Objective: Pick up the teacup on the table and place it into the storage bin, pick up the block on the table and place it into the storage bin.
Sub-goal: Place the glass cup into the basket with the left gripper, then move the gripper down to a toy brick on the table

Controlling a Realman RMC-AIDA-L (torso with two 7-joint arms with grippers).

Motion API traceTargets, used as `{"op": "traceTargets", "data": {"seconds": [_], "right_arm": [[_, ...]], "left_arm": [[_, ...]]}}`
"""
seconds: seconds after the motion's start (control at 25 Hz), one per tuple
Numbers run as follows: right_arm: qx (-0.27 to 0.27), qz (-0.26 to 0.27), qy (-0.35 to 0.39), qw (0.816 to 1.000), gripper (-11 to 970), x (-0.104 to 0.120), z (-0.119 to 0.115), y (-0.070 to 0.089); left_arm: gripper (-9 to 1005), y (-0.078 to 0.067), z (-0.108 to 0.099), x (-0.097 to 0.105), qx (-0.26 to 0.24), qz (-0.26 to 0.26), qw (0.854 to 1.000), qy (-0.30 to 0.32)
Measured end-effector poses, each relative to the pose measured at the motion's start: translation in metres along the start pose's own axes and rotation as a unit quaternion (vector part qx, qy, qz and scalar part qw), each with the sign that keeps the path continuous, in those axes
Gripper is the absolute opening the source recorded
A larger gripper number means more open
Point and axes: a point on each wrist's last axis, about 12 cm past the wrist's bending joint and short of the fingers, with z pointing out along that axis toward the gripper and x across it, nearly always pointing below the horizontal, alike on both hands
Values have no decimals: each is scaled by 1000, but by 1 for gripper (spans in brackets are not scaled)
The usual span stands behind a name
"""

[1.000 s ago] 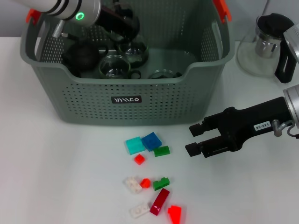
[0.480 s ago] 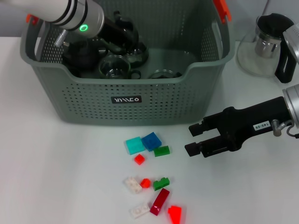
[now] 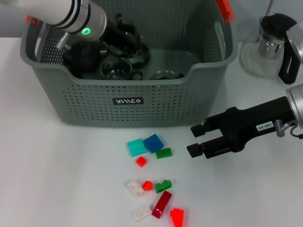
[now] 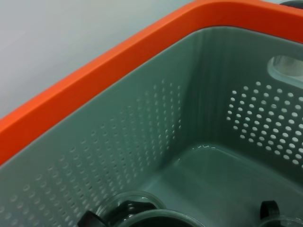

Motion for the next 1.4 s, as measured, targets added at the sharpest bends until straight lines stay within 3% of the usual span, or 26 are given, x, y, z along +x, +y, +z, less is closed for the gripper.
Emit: {"op": "traceTargets", "data": {"seconds": [0.44, 0.56, 0.76, 0.96, 1.2, 1.4], "right_arm": [[-2, 3, 0, 1000, 716, 2, 0, 1], [-2, 4, 0, 1000, 716, 3, 0, 1], [-2, 4, 0, 1000, 716, 3, 0, 1], [-3, 1, 1, 1000, 716, 1, -1, 1], [-2, -4, 1, 1000, 716, -2, -1, 1], [-2, -6, 1, 1000, 716, -3, -1, 1]], "left_arm": [[99, -4, 1, 0, 3, -2, 1000, -4], [294, -3, -1, -1, 3, -4, 1000, -8], [411, -2, -10, -5, -3, -1, 1000, -17], [529, 4, -43, -11, -14, -2, 999, -40], [762, 3, -83, -11, -21, -3, 998, -56], [765, -5, -114, -3, -6, -3, 998, -65]]}}
